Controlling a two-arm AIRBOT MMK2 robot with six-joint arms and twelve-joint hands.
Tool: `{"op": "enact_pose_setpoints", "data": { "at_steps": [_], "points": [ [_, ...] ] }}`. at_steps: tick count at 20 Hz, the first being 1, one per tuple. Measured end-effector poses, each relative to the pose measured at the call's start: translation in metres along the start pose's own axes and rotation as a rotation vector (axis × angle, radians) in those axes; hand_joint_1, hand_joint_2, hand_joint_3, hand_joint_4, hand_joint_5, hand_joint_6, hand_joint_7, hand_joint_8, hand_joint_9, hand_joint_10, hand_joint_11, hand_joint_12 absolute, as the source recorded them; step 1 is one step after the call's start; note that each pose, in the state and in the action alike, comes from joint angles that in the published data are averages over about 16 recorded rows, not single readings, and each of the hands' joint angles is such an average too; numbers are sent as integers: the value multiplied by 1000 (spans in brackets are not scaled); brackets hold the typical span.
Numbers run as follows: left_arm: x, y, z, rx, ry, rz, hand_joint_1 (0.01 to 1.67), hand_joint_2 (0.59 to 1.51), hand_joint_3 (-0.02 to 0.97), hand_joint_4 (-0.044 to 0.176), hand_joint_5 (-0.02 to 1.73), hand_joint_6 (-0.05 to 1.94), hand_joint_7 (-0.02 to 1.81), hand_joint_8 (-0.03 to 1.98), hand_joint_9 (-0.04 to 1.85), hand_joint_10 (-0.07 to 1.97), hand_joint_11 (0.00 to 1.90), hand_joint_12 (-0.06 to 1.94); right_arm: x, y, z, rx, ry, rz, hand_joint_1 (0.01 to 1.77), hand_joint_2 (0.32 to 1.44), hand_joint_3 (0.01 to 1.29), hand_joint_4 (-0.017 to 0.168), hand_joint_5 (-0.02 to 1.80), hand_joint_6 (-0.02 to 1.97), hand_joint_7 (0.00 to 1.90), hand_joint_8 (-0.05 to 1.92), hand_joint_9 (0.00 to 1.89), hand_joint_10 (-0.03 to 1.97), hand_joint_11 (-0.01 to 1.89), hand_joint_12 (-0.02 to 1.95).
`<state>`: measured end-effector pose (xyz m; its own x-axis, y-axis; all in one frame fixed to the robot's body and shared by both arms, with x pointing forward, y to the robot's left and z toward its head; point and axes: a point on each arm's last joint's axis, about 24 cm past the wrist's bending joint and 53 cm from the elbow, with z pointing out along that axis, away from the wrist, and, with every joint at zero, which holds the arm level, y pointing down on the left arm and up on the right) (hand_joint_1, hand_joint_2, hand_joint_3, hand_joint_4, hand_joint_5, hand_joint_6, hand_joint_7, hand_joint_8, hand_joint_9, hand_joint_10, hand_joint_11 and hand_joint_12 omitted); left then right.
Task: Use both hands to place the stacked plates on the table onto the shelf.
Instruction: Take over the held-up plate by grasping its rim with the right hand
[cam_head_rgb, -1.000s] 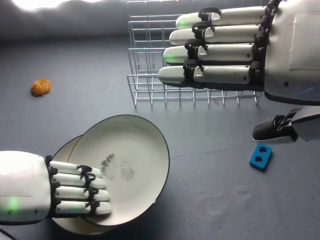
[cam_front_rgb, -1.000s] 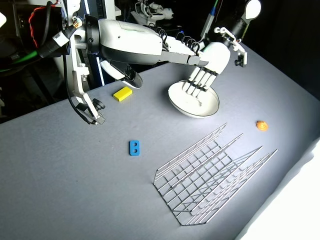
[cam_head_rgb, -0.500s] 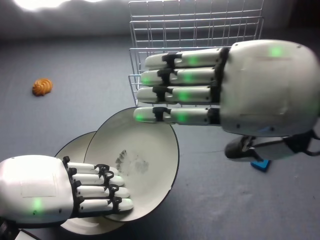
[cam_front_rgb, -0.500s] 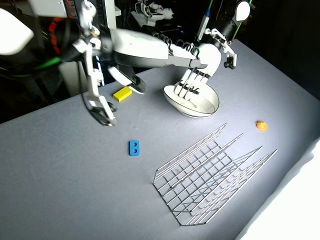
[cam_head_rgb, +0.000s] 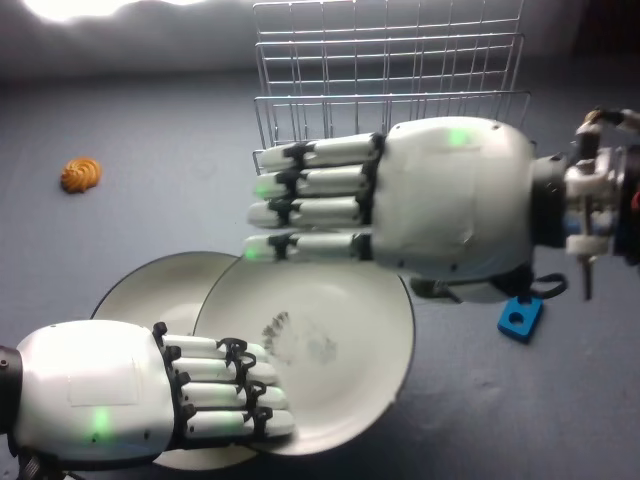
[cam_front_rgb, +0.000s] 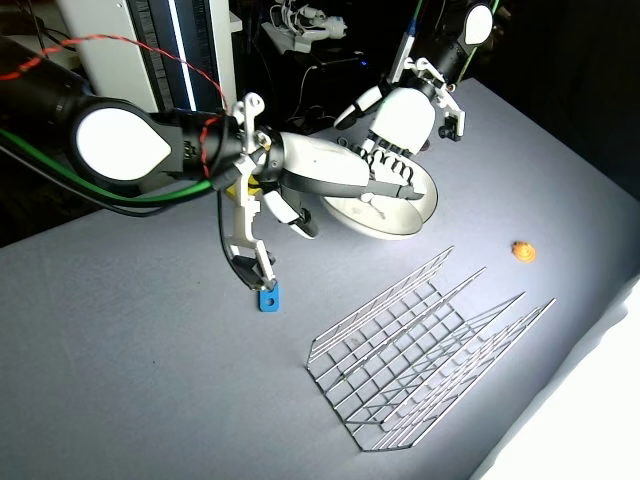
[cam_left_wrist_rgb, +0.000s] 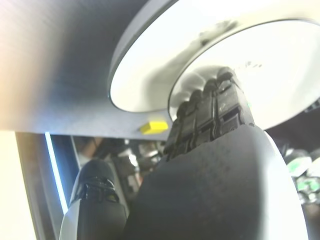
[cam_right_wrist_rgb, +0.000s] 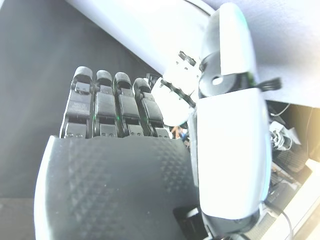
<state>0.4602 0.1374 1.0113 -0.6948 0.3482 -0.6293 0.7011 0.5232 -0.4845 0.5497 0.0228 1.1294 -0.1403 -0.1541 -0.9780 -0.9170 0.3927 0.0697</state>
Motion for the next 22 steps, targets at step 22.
{"op": "enact_pose_setpoints", "data": {
  "at_steps": [22],
  "points": [
    [3,29,-12,-42,-4,-44,18,1125,22,1,-11,-18,-12,-14,-12,-21,14,-8,-24,-17,12,46,-51,90,1067,955,16,8,25,22,21,21,13,7,23,18]
  ]
}}
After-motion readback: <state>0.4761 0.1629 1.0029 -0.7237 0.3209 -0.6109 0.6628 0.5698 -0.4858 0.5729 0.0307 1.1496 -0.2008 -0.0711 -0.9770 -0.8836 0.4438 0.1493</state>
